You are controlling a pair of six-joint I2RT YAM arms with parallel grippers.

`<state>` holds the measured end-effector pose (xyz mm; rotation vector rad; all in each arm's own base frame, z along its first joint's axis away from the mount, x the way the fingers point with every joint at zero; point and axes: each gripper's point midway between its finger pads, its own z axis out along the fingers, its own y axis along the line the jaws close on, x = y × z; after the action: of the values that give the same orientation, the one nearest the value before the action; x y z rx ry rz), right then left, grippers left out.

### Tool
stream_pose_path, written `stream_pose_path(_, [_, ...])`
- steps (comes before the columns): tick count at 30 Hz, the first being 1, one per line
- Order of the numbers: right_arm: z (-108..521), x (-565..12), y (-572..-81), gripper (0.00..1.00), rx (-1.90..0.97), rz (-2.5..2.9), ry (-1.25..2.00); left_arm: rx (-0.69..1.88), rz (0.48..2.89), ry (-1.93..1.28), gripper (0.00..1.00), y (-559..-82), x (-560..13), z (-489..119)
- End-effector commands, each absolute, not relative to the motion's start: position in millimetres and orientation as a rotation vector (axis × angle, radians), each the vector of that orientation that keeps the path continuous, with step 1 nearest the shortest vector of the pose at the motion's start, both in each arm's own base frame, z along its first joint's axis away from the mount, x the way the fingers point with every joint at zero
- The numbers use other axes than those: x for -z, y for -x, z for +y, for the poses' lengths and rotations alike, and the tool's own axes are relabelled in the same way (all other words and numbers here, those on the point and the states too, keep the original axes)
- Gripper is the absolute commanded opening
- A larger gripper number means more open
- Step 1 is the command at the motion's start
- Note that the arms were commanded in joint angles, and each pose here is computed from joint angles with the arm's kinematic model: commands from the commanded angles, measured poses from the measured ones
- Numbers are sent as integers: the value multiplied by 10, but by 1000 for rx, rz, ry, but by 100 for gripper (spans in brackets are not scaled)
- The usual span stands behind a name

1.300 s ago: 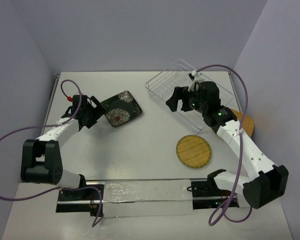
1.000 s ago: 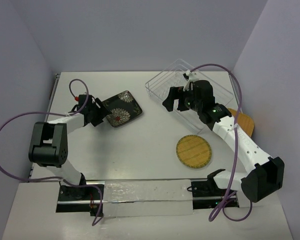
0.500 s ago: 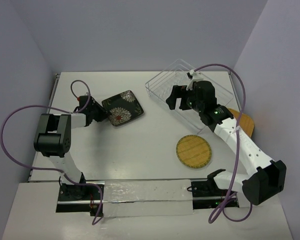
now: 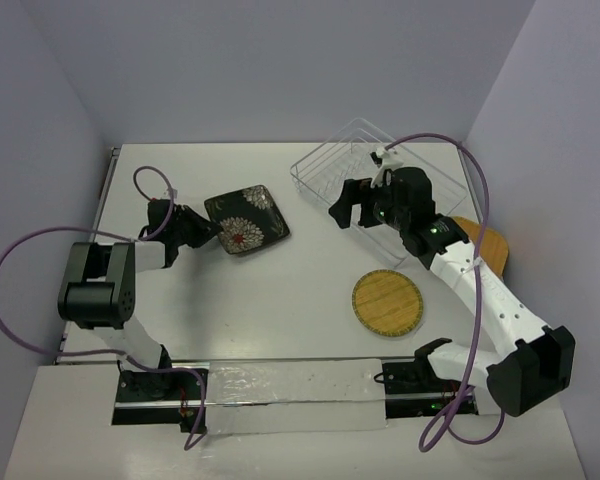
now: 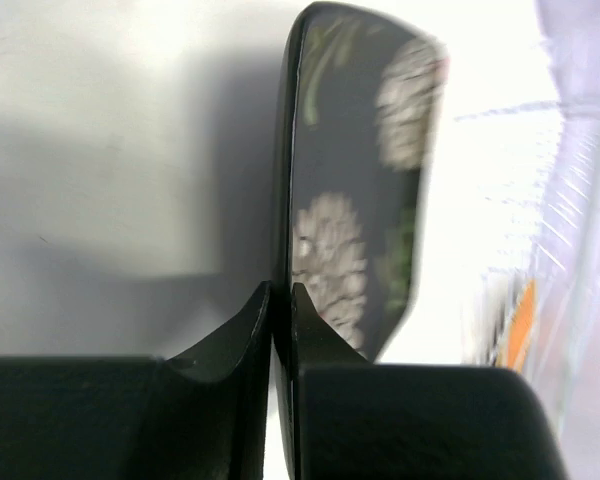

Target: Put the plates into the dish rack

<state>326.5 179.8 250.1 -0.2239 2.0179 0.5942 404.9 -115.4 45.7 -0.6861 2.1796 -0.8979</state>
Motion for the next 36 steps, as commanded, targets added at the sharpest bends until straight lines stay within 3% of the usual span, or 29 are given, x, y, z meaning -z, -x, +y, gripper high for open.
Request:
stream_pose_path(1, [2063, -2573, -3119, 100, -744, 1974, 375, 1031, 1913, 409, 0, -4072, -1501, -1304])
stream_pose_path(12, [2551, -2169, -3055, 100, -878, 2084, 490, 1228, 1765, 341, 0, -3651, -2091, -1474])
stream_pose_path(27, [3097, -2311, -3398, 98, -1084, 2002, 560, 1382, 1647, 134, 0, -3157, -2725, -1705])
stream_pose_path(30, [3201, -2467, -3353, 88, -1161, 1932, 612, 1388, 1648, 137, 0, -3133, -2714, -1726])
stream_pose_path(36, [3308, -2721, -3270, 34, -1240, 1842, 672, 1406, 1635, 110, 0, -3078, -2775, -1769])
